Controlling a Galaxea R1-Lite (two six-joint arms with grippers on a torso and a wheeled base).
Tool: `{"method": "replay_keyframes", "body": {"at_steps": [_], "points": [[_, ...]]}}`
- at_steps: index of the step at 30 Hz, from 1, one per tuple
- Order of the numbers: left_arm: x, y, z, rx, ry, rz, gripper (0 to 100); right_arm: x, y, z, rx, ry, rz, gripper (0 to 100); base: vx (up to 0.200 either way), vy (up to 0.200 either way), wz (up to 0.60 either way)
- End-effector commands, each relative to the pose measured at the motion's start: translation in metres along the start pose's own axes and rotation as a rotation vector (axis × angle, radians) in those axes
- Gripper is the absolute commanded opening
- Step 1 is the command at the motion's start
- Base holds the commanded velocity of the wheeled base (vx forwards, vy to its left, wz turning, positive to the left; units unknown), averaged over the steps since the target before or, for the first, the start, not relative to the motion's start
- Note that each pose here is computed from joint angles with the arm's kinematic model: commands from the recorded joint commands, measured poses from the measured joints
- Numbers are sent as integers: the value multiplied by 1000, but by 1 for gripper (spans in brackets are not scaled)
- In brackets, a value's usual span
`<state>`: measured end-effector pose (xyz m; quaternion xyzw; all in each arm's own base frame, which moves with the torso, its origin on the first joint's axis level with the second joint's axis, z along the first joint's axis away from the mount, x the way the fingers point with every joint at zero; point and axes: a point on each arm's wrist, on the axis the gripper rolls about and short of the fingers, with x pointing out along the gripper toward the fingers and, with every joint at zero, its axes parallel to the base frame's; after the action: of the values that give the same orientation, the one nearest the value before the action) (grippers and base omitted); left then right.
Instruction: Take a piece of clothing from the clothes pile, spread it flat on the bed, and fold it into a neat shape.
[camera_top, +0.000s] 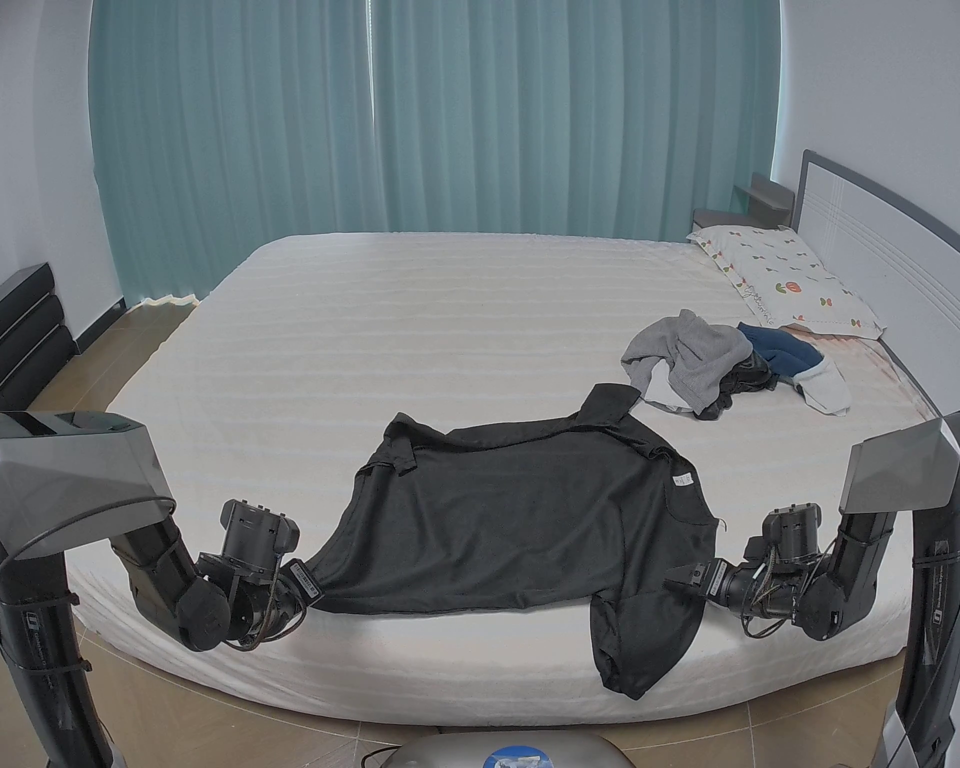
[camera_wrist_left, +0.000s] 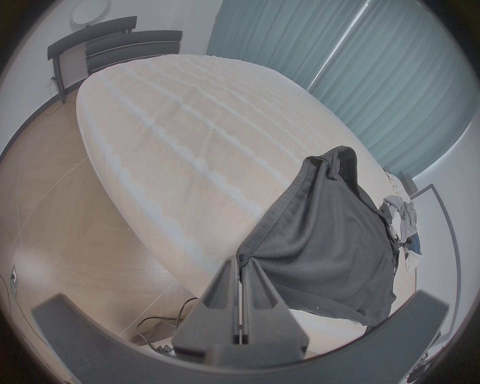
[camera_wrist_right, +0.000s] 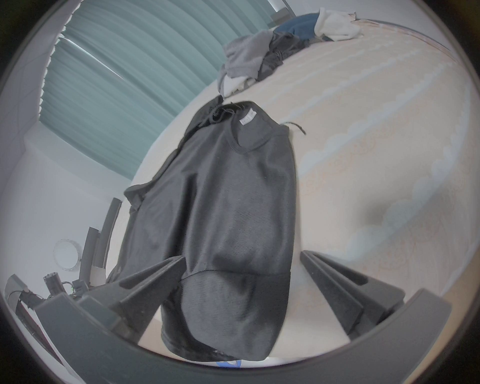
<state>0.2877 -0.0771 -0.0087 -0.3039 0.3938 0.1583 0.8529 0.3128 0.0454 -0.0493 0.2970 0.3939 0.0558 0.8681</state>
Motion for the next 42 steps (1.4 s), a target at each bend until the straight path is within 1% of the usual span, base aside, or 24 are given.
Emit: {"method": "replay_keyframes", "body": {"at_steps": [1, 4, 12, 15, 18, 19, 24, 27, 29, 31, 33, 34, 35, 38, 42], "points": [[-2, 5, 11, -29, -24, 3, 0, 14, 5, 20, -3, -61, -12, 0, 0, 0, 0], [-2, 7, 14, -20, -27, 10, 0, 17, 3, 31, 1, -119, -46, 0, 0, 0, 0], [2, 12, 17, -22, -27, 26, 0, 28, 0, 61, 11, -195, -33, 0, 0, 0, 0], [7, 15, 14, -19, -16, 43, 0, 33, 2, 65, 4, -204, -25, 0, 0, 0, 0], [9, 15, 13, -18, -9, 46, 0, 37, 1, 64, 6, -180, -31, 0, 0, 0, 0], [9, 16, 13, -17, -6, 48, 0, 38, 0, 63, 5, -175, -33, 100, 0, 0, 0], [11, 17, 10, -13, 10, 48, 0, 32, 1, 64, -9, -180, 12, 100, 0, 0, 0], [8, 17, 9, -14, 53, 14, 0, 16, -4, 66, -7, -176, 69, 100, 0, 0, 0], [8, 17, 9, -18, 66, 3, 0, 6, -7, 63, -10, -150, 91, 100, 0, 0, 0], [8, 17, 9, -18, 67, 2, 0, 1, -11, 54, -29, -120, 76, 100, 0, 0, 0], [8, 17, 8, -17, 70, 2, 0, -4, -17, 41, -81, -79, 53, 100, 0, 0, 0], [8, 18, 8, -17, 71, 3, 0, -4, -18, 40, -86, -75, 52, 100, 0, 0, 0], [8, 18, 8, -17, 71, 3, 0, -8, -22, 30, -119, -38, 38, 100, 0, 0, 0], [9, 18, 7, -15, 76, 5, 0, -12, -22, 18, -132, 10, 47, 100, 0, 0, 0], [10, 18, 7, -15, 77, 6, 0, -9, -14, 11, -148, 36, 63, 100, 0, 0, 0]]}}
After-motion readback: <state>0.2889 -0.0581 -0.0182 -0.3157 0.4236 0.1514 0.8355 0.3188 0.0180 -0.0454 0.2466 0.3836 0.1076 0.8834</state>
